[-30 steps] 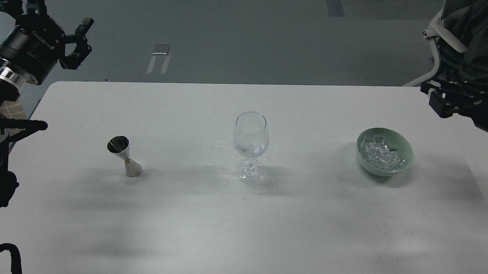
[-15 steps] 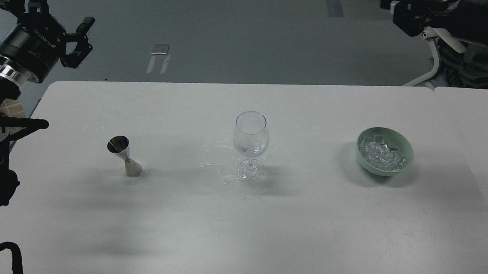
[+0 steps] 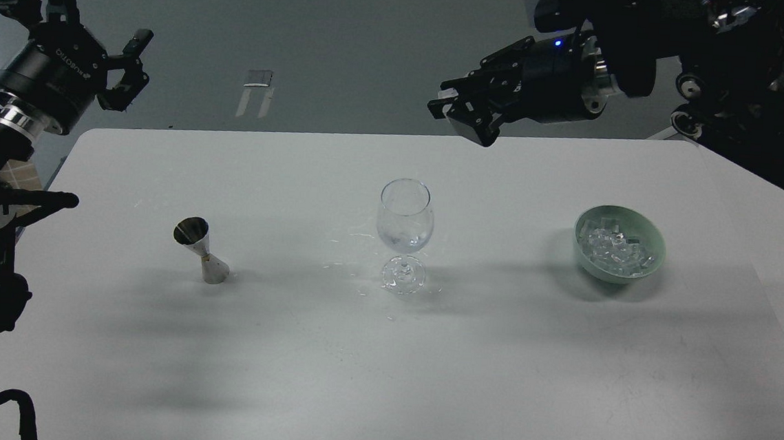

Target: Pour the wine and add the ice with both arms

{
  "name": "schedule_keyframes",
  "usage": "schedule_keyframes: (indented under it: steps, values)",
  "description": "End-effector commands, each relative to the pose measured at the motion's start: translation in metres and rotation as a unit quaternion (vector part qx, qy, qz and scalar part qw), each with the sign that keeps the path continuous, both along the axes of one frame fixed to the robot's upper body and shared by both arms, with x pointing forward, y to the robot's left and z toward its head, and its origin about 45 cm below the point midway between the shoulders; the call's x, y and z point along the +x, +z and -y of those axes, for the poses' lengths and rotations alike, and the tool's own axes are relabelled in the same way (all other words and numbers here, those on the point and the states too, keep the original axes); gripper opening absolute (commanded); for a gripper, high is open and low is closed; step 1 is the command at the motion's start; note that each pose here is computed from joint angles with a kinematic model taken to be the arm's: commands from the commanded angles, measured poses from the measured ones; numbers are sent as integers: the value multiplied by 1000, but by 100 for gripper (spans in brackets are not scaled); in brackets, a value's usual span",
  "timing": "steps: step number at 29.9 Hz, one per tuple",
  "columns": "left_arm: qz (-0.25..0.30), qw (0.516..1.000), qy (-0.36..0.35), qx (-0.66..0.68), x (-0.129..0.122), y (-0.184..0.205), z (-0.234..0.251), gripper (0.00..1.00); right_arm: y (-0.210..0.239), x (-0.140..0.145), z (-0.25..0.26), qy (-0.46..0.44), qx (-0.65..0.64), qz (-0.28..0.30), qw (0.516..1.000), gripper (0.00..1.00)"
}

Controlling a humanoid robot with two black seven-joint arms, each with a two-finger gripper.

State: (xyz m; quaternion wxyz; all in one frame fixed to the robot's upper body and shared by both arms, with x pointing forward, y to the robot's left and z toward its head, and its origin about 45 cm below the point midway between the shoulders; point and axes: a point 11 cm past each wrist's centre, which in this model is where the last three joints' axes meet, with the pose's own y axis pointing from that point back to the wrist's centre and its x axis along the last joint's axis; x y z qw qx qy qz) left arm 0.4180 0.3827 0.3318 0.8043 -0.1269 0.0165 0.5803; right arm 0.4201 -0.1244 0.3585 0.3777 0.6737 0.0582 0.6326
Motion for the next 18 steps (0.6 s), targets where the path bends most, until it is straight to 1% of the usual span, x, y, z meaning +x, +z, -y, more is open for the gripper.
schedule_keyframes:
  steps: [1, 5, 10, 13, 18]
  values:
    - [-1, 1000, -1, 0, 0, -1, 1, 98, -17, -8, -12, 11, -20, -31, 999, 0]
    - [-5, 1000, -11, 6, 0, -3, 8, 98, -17, -13, -17, 6, -21, -66, 998, 0]
    - [-5, 1000, -11, 5, 0, -4, 8, 98, -17, -17, -31, 14, -6, -85, 996, 0]
    - [-5, 1000, -11, 4, 0, -4, 9, 98, -27, -22, -39, 23, -14, -97, 995, 1]
    - [-4, 1000, -10, 5, 0, -4, 8, 98, -40, -20, -42, 21, -26, -106, 994, 2]
